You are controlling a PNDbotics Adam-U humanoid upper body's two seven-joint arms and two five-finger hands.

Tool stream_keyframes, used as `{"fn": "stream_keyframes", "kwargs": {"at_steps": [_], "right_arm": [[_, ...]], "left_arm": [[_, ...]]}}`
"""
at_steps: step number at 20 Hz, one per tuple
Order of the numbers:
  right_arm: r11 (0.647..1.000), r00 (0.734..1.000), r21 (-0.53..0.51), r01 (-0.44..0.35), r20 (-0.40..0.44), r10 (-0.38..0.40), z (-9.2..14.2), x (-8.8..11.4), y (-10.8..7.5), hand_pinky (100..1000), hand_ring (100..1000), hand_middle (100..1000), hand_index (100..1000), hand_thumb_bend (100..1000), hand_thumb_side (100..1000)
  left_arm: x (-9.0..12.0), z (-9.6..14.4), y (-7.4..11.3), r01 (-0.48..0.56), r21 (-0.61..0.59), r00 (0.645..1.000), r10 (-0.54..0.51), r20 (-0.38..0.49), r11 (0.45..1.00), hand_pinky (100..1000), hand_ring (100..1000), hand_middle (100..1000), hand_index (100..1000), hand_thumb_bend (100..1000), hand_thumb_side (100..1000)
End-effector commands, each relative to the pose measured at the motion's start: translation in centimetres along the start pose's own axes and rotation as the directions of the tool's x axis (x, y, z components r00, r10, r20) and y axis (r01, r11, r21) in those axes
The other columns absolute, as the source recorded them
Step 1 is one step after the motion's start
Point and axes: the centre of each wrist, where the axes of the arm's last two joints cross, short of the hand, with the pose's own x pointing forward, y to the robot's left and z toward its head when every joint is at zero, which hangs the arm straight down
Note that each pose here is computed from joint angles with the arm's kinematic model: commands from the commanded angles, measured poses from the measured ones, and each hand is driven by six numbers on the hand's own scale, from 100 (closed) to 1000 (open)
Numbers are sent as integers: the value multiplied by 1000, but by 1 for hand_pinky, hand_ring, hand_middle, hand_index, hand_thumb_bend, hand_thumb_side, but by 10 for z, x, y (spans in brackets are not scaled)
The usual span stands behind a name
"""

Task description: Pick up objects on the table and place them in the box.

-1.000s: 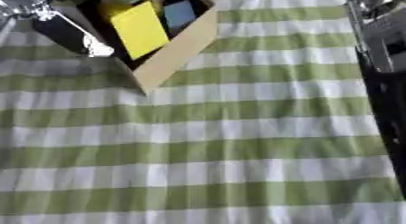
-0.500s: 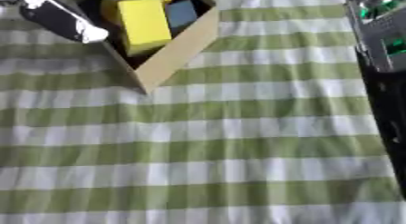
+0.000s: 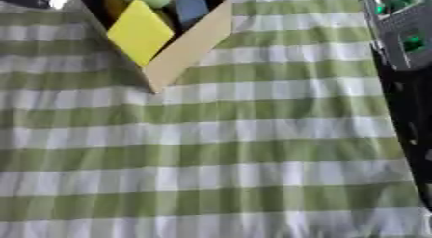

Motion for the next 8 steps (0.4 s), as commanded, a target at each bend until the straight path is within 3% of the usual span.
{"fn": "stream_keyframes", "kwargs": {"at_steps": [1,5,6,7,8], "right_arm": [[999,999,-42,-30,35,31,-3,9,-17,945,882,736,791,100,429],[998,998,-56,-36,47,39,-2,12,-21,943,883,737,791,100,397],[998,998,-58,-37,50,40,-2,12,-22,943,882,738,791,100,403],[997,998,-62,-37,53,41,-1,13,-23,943,882,738,791,100,389],[997,998,-66,-38,56,41,-1,13,-24,942,883,738,792,100,381]], "left_arm": [[-1,17,24,-24,106,999,27,-23,994,837,835,722,867,100,223],[-5,32,29,-119,241,991,131,-38,963,829,810,703,878,100,404],[-6,36,29,-150,282,986,165,-29,948,831,811,707,882,100,492],[-7,40,29,-186,332,980,200,-10,925,831,810,713,887,100,480],[-8,44,28,-220,374,973,232,12,901,831,813,730,895,100,529]]}}
